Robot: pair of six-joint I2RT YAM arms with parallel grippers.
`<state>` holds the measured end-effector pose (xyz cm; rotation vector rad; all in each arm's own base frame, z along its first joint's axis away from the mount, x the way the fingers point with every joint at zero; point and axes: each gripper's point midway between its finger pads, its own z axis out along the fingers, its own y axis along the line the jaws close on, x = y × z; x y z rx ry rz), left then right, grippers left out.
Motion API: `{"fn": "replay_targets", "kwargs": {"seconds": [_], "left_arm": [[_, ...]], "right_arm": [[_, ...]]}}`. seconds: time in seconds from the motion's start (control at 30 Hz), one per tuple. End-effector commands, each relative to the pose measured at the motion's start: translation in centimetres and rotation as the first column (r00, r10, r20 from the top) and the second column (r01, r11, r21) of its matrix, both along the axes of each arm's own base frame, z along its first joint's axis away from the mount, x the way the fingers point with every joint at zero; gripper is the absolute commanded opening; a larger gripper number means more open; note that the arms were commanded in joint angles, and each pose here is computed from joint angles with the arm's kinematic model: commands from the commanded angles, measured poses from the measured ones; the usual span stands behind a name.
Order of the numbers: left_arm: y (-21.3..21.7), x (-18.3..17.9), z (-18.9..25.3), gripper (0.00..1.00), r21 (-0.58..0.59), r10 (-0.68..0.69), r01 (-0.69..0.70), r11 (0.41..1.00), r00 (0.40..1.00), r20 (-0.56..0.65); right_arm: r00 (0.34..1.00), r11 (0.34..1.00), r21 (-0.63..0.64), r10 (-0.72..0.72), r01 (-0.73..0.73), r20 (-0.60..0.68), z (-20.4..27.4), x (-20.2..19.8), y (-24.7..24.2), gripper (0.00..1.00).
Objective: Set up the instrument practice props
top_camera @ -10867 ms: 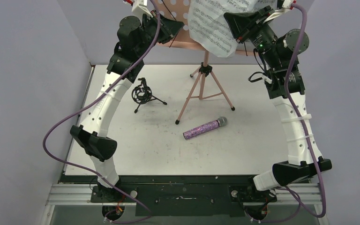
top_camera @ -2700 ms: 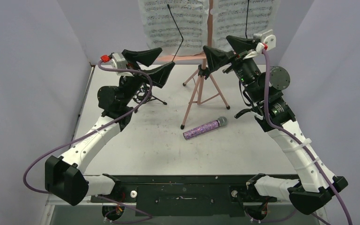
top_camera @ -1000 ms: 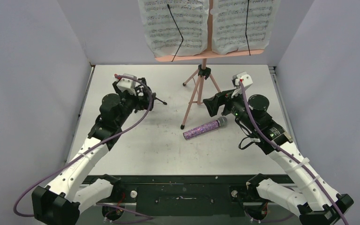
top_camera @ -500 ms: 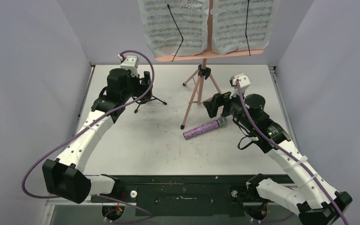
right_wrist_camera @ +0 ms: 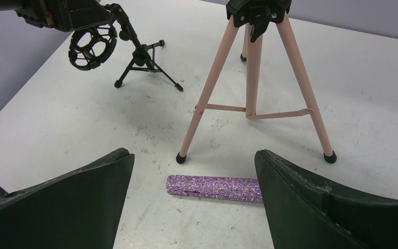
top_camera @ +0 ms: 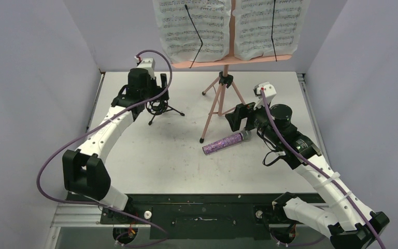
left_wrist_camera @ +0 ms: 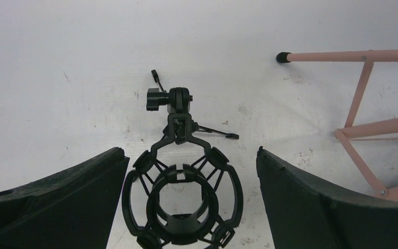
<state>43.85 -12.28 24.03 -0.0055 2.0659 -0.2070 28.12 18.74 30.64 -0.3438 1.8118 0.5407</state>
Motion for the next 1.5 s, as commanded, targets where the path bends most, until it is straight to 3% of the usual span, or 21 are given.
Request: {"fn": "replay_targets", "kwargs": {"seconds": [0.0,0.43,0.53,0.63,0.8,0.9,1.2,1.47], "left_arm": [[0.9,2.5,0.9,0.92,0.011,0.047,-0.048,0.999,0.998,0.028],[0.5,3.5,-3.7,0.65,0.086,0.006,0.003,0.996,0.995,-0.103],[0.8,3.1,-3.6,0.41,0.086,0.017,-0.007,0.996,0.994,-0.107],[0.9,2.6,-3.4,0.26,0.077,0.025,-0.017,0.997,0.994,-0.108],[1.1,1.7,-3.2,0.13,0.051,0.049,-0.043,0.998,0.991,-0.125],[1.2,1.2,-2.7,0.00,0.034,0.063,-0.059,0.998,0.989,-0.132],[1.4,-1.8,-1.2,0.00,-0.045,0.110,-0.118,0.992,0.982,-0.152],[1.4,-6.2,-2.1,0.00,-0.071,0.180,-0.209,0.975,0.939,-0.293]], "right_arm": [[0.998,0.999,0.045,-0.028,0.025,0.051,2.7,0.1,-0.3,0.90],[0.999,0.998,0.048,-0.038,0.037,0.031,2.3,-0.3,-0.7,0.90],[0.999,0.998,0.048,-0.043,0.042,0.031,2.3,-0.3,-0.7,0.90],[0.998,0.997,0.052,-0.049,0.048,0.028,2.2,-0.2,-0.7,0.90],[0.998,0.997,0.057,-0.063,0.061,0.024,2.2,0.0,-0.8,0.90],[0.998,0.997,0.052,-0.065,0.064,0.025,2.2,0.0,-0.9,0.90],[0.997,0.996,0.044,-0.076,0.075,0.019,2.0,0.2,-1.0,0.90],[0.996,0.996,0.041,-0.084,0.084,0.000,1.6,0.5,-0.9,0.90]]}}
